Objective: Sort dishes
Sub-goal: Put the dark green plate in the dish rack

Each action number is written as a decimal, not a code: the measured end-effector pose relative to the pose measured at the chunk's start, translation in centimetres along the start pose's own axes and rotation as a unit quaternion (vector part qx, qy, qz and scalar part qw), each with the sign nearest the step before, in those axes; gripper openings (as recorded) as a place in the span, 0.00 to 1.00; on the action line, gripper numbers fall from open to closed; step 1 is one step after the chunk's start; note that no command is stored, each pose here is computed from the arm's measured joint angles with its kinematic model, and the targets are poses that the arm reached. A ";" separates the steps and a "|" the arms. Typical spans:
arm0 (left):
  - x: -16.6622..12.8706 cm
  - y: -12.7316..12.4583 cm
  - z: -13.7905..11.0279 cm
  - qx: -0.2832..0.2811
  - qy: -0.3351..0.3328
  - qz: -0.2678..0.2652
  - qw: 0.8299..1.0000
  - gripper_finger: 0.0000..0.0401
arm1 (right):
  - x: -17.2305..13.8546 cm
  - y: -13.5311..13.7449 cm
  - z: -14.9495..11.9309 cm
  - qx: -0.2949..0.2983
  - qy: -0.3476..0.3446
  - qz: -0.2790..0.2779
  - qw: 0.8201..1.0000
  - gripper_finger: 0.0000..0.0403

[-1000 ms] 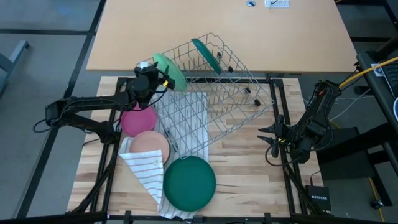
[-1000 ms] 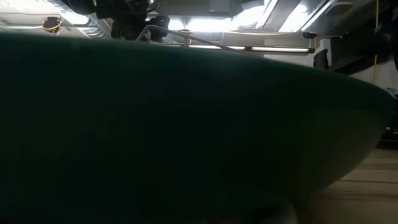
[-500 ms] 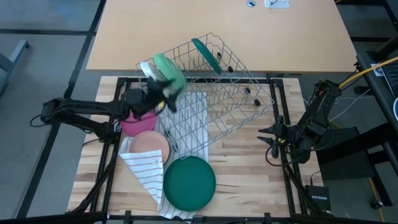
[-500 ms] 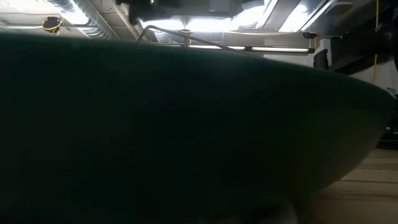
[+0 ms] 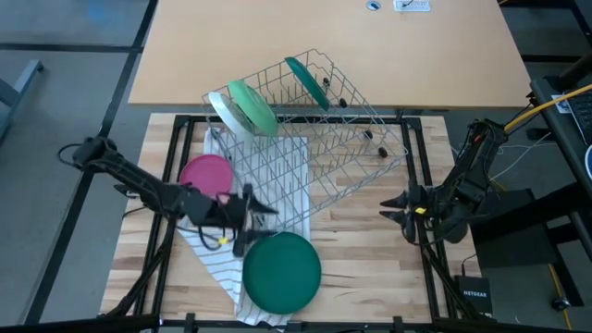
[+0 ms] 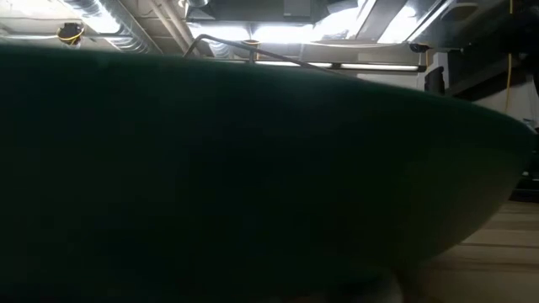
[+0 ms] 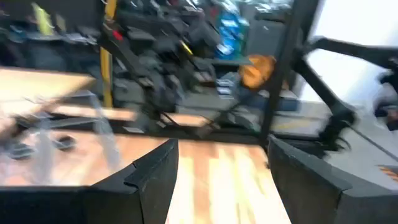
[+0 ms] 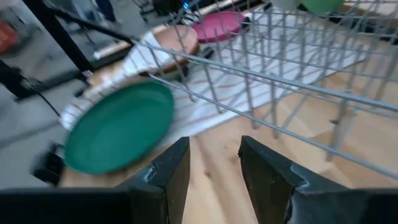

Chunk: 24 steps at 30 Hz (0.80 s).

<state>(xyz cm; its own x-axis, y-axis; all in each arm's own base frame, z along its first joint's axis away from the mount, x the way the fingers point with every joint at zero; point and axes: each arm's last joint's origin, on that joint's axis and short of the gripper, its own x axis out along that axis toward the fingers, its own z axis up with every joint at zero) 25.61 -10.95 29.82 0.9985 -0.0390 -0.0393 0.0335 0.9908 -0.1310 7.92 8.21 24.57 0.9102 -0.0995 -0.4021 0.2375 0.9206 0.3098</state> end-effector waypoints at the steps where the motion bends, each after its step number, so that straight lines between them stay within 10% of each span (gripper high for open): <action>1: 0.1 -0.6 -0.5 -0.005 0.008 -0.009 1.000 0.59 | 0.0 0.2 0.1 0.012 -0.004 0.007 1.000 0.36; 15: 0.5 -8.2 -8.4 -0.043 0.139 -0.095 0.985 0.59 | 1.7 4.4 -0.4 0.086 -0.028 0.048 0.995 0.36; 24: 1.0 -13.7 -11.3 0.075 0.208 -0.142 0.965 0.59 | 4.0 7.6 -2.4 0.102 -0.031 0.058 0.993 0.36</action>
<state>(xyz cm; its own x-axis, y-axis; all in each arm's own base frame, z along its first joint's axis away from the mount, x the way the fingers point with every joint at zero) 25.67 -25.99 20.34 0.8448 -0.3294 -0.4218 0.3404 0.9389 -0.0516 12.58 15.71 23.27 0.9532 -0.0262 -0.3013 0.1877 0.8324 0.5214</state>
